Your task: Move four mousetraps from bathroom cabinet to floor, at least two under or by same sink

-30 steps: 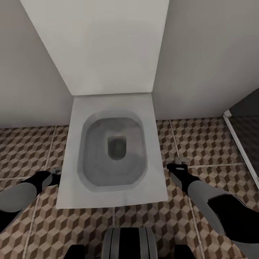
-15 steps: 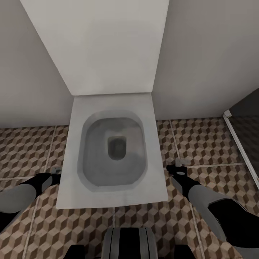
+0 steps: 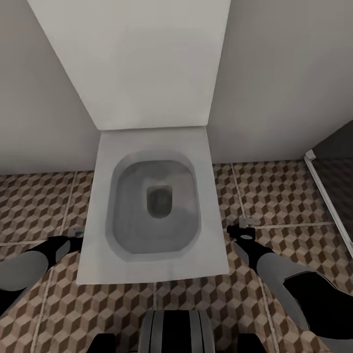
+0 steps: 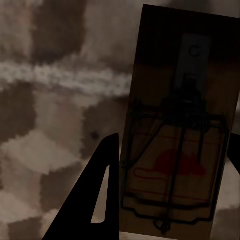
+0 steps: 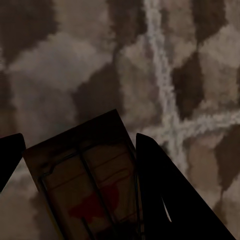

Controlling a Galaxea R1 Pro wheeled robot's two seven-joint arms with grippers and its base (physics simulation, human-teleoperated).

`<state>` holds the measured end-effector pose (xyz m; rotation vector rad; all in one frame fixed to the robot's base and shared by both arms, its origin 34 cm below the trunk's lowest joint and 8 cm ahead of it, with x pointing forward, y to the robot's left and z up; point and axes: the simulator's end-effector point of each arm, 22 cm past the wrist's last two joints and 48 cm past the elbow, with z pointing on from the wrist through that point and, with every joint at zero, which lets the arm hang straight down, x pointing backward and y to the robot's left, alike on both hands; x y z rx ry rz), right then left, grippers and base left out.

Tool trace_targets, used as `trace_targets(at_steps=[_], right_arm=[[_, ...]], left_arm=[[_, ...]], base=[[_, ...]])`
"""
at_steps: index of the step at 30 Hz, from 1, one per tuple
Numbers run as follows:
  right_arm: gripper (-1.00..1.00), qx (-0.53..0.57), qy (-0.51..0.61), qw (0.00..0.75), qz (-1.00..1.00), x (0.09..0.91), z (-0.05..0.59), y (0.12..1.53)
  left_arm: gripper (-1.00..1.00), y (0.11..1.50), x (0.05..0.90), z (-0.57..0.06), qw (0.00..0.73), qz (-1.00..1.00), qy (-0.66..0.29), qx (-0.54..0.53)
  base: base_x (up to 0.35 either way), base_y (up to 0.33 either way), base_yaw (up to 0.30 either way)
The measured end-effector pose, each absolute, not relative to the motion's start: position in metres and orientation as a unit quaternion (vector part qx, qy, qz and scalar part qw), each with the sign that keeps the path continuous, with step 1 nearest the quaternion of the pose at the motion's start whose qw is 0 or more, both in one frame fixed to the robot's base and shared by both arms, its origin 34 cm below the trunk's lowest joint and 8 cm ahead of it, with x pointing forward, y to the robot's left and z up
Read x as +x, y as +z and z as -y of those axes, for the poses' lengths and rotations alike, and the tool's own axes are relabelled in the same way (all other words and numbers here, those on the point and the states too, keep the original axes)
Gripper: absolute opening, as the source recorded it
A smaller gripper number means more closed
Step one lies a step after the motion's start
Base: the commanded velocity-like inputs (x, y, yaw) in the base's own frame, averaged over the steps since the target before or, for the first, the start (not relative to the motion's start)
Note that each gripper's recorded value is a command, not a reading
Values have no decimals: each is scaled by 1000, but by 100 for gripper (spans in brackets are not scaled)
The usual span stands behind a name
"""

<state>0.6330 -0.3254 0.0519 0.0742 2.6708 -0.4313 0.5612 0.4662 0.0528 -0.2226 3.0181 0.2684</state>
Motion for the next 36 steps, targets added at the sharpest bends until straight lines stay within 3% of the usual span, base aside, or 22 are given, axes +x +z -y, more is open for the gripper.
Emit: trace_targets(at_steps=[9, 36], right_arm=[[-100, 32, -154, 249, -956, 640, 325, 57], [-100, 32, -153, 254, -955, 632, 323, 55]], left_arm=[[-100, 53, 561, -467, 52, -992, 89, -73], [-100, 55, 565, -476, 66, -991, 94, -71]], base=[[0, 0, 0], [0, 0, 0]])
